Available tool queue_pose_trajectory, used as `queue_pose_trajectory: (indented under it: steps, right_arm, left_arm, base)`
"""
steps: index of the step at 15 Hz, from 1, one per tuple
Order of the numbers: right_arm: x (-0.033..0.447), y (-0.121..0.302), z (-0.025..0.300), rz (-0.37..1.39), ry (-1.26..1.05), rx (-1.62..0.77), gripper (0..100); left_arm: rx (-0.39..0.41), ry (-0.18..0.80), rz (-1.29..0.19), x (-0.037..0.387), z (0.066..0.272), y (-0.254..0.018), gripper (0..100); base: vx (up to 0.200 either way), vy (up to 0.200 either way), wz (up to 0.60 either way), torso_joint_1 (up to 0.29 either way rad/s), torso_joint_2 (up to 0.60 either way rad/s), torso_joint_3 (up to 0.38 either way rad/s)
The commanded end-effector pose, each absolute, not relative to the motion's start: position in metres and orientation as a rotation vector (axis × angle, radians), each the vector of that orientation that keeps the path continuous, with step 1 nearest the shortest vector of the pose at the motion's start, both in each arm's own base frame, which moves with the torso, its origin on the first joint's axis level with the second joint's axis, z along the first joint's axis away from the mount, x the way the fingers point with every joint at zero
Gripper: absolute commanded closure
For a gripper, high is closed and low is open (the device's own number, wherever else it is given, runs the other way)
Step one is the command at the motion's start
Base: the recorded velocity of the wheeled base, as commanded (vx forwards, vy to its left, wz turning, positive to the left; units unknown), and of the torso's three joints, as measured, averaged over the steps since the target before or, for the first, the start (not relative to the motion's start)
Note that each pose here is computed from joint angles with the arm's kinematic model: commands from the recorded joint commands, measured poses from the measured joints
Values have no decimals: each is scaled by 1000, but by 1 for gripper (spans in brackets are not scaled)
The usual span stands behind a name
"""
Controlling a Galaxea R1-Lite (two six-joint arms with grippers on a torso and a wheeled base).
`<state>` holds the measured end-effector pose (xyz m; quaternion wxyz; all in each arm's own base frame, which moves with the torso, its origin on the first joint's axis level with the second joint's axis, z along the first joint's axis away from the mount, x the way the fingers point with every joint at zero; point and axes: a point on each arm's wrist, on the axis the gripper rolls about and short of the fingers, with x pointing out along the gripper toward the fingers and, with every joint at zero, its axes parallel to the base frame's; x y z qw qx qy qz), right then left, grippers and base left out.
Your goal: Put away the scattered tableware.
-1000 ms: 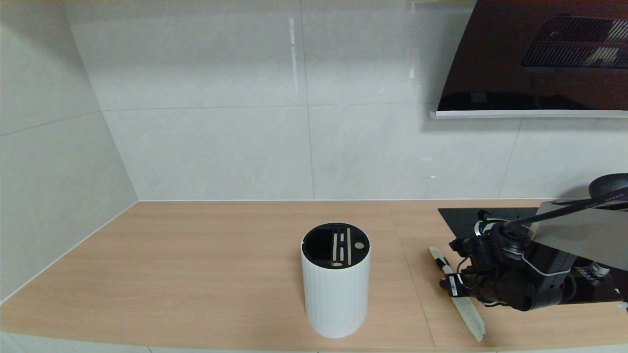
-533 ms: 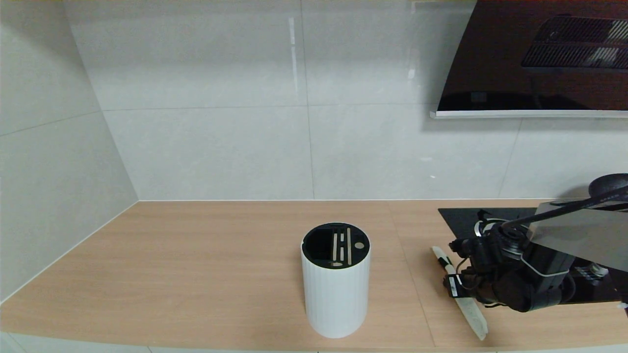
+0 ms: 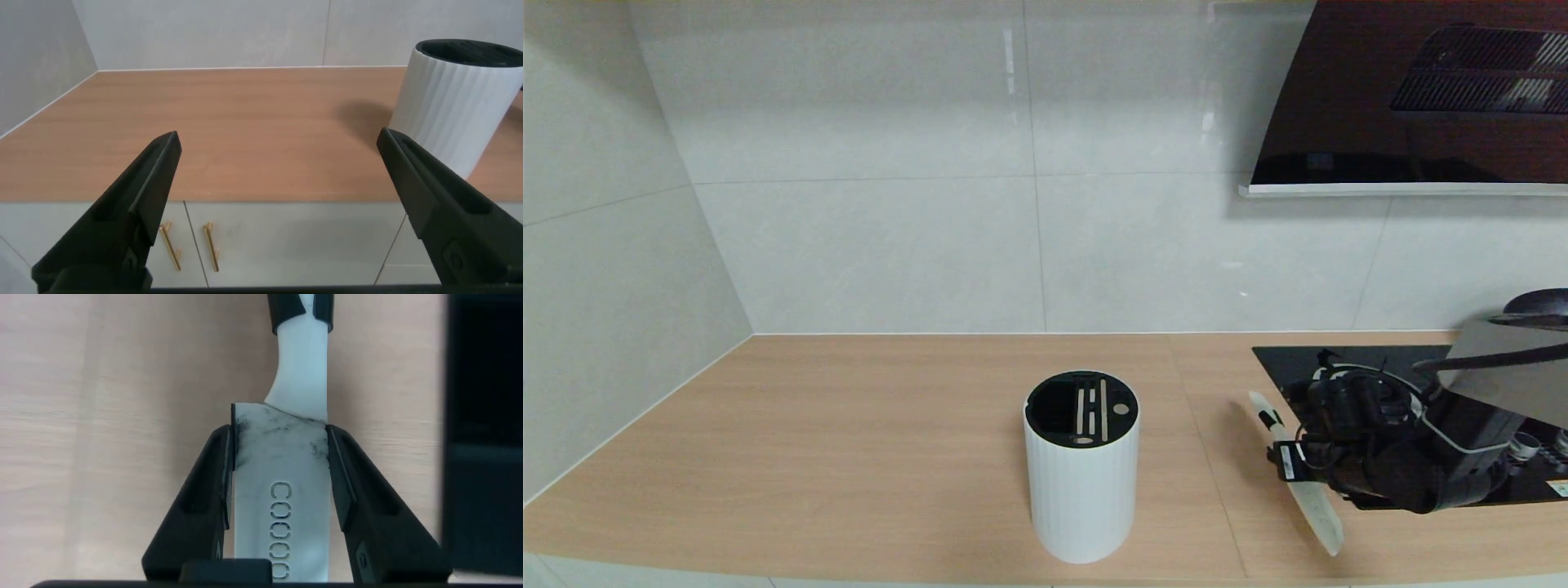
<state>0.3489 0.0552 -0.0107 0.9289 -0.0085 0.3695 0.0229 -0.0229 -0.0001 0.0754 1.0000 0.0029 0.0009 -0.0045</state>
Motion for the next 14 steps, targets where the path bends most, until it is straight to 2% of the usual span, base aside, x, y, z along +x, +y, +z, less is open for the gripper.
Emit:
queue_pose_trajectory:
  steps: [1, 4, 5, 6, 7, 8, 10, 11, 13, 14]
  right_arm:
    - [328, 57, 46, 85, 630, 1, 100]
    - [305, 65, 101, 135, 474, 14, 100]
    - [298, 69, 112, 150, 441, 15, 100]
    - [288, 74, 134, 178, 374, 19, 100]
    - [286, 76, 152, 192, 314, 25, 100]
    - [286, 84, 169, 220, 264, 24, 100]
    - [283, 102, 210, 284, 201, 28, 100]
    - [279, 112, 222, 320, 183, 31, 100]
    - [267, 136, 238, 402, 157, 31, 100]
    - [260, 144, 240, 436, 152, 30, 100]
  left_arm:
    - [6, 2, -9, -23, 75, 0, 0]
    - [8, -15, -32, -24, 80, -1, 0]
    - [0, -55, -60, -28, 91, -1, 0]
    - [-68, -137, -145, -40, 123, -3, 0]
    - [-112, -83, -274, -44, 142, -5, 0]
    - [-123, -6, -397, -42, 158, -7, 0]
    - [-155, 175, -608, -14, 184, -12, 0]
    - [-154, 202, -661, -2, 200, -13, 0]
    - [-188, 282, -770, 47, 245, -17, 0]
    - [-212, 325, -807, 71, 258, -19, 0]
  base:
    - [0, 0, 0, 0, 0, 0]
    - [0, 0, 0, 0, 0, 0]
    - [0, 0, 0, 0, 0, 0]
    - [0, 0, 0, 0, 0, 0]
    - [0, 0, 0, 0, 0, 0]
    - [0, 0, 0, 0, 0, 0]
    - [0, 0, 0, 0, 0, 0]
    - [0, 0, 0, 0, 0, 0]
    - [0, 0, 0, 0, 0, 0]
    - [0, 0, 0, 0, 0, 0]
